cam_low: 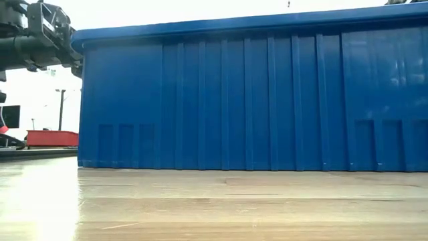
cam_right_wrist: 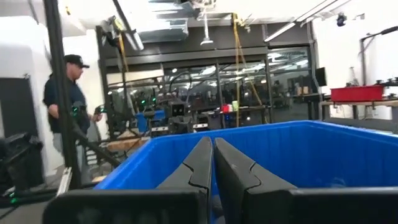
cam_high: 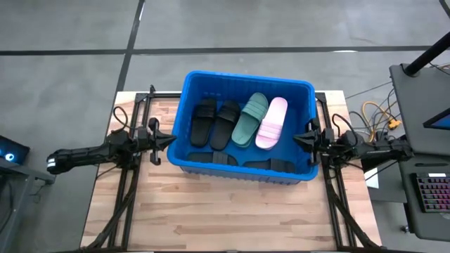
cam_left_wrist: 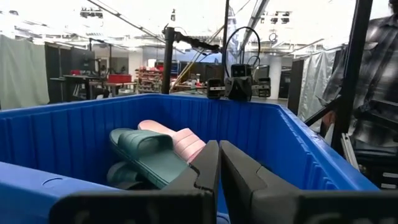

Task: Pick and place slides into bin
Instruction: Return to Home Position

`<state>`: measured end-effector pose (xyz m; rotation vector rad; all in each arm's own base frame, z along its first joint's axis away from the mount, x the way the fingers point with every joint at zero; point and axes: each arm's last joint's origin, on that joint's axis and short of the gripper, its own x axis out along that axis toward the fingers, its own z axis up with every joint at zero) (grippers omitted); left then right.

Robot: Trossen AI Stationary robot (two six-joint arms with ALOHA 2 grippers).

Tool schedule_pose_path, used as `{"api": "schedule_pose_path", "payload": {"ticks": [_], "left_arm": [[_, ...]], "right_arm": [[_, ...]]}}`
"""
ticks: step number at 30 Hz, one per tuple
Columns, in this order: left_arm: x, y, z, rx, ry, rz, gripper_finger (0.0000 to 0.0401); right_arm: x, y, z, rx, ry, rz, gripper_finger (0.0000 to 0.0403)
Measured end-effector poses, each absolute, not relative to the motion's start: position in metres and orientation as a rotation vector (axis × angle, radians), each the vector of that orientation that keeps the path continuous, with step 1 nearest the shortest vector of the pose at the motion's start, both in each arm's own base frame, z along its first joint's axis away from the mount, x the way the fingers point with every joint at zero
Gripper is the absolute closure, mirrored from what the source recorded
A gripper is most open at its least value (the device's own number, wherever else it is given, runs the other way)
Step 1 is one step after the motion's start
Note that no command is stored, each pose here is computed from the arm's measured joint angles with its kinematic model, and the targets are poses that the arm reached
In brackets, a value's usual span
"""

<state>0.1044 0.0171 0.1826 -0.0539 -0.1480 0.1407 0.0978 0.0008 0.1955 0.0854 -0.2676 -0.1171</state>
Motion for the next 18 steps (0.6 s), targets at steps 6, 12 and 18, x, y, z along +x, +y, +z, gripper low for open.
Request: {"api": "schedule_pose_path", "payload": {"ticks": [6,12,18], "left_arm": [[0.1032,0.0162,0.1814,-0.026,-0.142,0.119,0.0401],[0.1011,0.0153,0.1781,-0.021,-0.116,0.100,0.0401],[0.0967,0.0149,0.1803,0.019,-0.148,0.117,0.0401]], "right_arm": [[0.0977,0.0012,0.1952,0.088,-0.268,-0.104,0.0394],[0.0984,0.0018,0.1927,0.149,-0.230,-0.079,0.0394],[0.0977,0.0020,0.1942,0.076,-0.256,-0.079,0.0394]]}}
